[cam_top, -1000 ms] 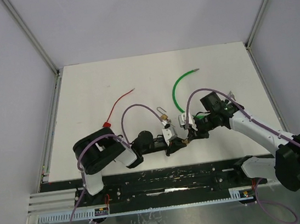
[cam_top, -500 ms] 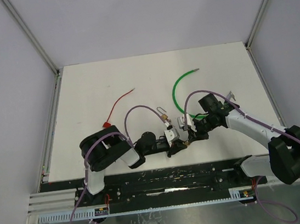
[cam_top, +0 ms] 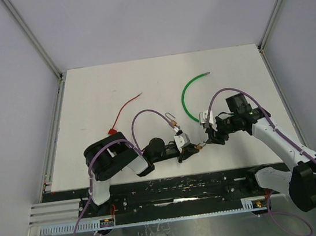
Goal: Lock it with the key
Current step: Lock the lock.
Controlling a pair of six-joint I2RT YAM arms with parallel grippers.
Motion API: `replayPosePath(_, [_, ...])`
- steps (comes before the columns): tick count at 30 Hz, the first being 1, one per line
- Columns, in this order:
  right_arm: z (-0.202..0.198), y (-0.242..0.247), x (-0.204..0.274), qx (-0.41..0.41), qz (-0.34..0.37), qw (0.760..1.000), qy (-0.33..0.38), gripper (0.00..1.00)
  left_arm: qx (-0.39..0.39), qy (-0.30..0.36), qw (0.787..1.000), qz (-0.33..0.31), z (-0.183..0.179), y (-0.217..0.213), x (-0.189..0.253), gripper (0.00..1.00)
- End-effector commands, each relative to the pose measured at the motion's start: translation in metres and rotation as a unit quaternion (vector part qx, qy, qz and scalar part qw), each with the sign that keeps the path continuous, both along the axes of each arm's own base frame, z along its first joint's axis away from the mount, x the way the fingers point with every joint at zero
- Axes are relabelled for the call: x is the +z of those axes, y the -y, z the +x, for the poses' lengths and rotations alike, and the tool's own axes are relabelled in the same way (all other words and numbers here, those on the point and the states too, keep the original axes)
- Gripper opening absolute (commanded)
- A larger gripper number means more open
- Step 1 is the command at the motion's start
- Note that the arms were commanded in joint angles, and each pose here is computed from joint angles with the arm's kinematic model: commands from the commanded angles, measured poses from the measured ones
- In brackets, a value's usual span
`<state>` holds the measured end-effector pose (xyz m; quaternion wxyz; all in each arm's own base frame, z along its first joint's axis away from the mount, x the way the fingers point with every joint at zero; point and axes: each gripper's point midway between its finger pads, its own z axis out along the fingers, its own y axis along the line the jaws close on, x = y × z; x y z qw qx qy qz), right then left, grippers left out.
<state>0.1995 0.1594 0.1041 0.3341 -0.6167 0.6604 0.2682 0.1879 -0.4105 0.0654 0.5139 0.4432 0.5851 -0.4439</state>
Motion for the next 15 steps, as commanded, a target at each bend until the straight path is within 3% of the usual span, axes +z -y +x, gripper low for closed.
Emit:
replayPosePath(1, [-0.001, 0.0, 0.009, 0.02, 0.019, 0.999, 0.017, 0.53, 0.002, 0.064, 0.996, -0.066, 0.007, 0.01, 0.047, 0.0])
replayPosePath(7, [-0.016, -0.005, -0.01, 0.095, 0.03, 0.995, 0.029, 0.51, -0.006, 0.061, 0.996, -0.06, 0.005, 0.011, 0.043, 0.0])
replayPosePath(15, [-0.018, -0.008, -0.015, 0.119, 0.03, 0.992, 0.022, 0.46, -0.016, 0.057, 0.997, -0.054, 0.003, 0.014, 0.037, 0.0])
